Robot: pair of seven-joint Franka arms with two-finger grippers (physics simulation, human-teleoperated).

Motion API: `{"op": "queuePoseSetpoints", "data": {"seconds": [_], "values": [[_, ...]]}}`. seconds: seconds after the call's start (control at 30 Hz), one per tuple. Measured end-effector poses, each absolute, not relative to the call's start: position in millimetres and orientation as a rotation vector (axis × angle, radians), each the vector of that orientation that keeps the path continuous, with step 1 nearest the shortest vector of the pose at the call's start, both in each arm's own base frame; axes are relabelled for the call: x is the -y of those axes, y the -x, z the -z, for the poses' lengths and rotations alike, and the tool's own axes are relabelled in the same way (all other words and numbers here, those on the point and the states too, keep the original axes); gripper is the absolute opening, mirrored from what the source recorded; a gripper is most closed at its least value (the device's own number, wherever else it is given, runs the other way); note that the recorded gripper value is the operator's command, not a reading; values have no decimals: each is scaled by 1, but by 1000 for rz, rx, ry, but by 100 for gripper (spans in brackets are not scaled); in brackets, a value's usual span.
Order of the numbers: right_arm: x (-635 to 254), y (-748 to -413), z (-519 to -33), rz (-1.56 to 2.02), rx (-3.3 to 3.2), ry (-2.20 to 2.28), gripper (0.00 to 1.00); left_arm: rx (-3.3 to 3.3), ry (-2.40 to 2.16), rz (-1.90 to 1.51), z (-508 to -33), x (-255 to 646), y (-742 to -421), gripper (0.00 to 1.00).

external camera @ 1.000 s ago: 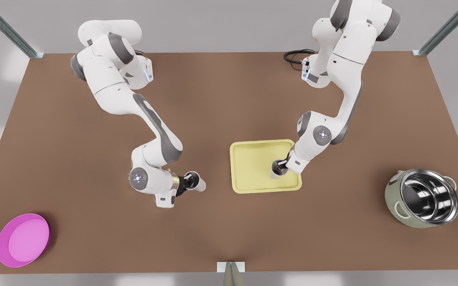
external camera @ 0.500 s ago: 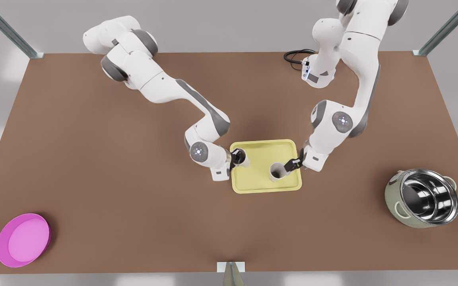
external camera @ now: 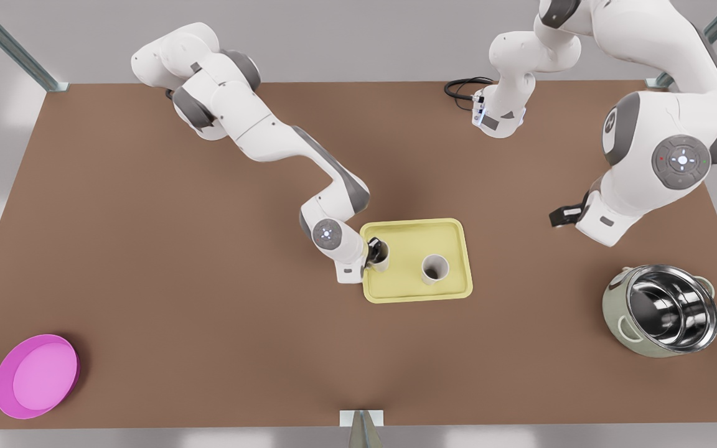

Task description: Use both arms to respectively pick up the white IKEA cups from the middle-left and middle-right positions, then place the white IKEA cups onto the middle-middle tray, ensuring that the cups remain upright and do not tip over

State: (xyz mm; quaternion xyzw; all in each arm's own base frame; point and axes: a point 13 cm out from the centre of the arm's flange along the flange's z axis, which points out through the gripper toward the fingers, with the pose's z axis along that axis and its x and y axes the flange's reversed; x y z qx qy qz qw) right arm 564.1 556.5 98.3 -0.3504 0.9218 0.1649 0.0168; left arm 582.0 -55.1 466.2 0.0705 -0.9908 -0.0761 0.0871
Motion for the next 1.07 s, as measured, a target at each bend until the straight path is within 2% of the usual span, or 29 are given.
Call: {"op": "queuePoseSetpoints", "data": {"seconds": [0.17, 0.3, 0.37, 0.47, 0.53, 0.57, 0.63, 0.7, 0.73, 0.8, 0.87, 0.93, 1.0, 1.07], "values": [[-556, -568, -102, -508, -2873, 1055, 100, 2893, -147, 187, -460, 38, -573, 100], [-560, -572, -122, -534, -2862, 1020, 100, 2870, -77, 172, -454, 39, -570, 100], [-562, -575, -146, -547, -2846, 1008, 100, 2863, -48, 167, -452, 39, -570, 100], [-546, -584, -214, -560, -2826, 979, 100, 2857, -10, 161, -451, 39, -569, 100], [-479, -619, -255, -546, -2876, 873, 100, 2857, 11, 158, -451, 39, -569, 100], [-429, -640, -260, -528, -2933, 799, 100, 2857, 21, 156, -451, 39, -569, 100], [-309, -670, -240, -374, -3087, 658, 100, 2857, 36, 152, -451, 38, -570, 100], [-185, -683, -208, -192, -3246, 488, 100, 2856, 50, 149, -451, 37, -570, 100], [-135, -692, -216, -91, -3269, 411, 100, 2856, 56, 147, -451, 36, -570, 100], [-76, -716, -296, 55, -3195, 315, 100, 2855, 69, 145, -451, 36, -570, 100], [-49, -687, -393, 120, -3155, 273, 100, 2855, 81, 142, -451, 36, -570, 100], [-20, -639, -450, 128, -3172, 214, 100, 2857, 93, 139, -451, 36, -570, 100], [14, -592, -475, 105, -3211, 133, 100, 2862, 101, 133, -451, 36, -571, 100], [28, -559, -483, 89, -3243, 91, 100, 2858, 98, 128, -449, 31, -562, 100]]}}
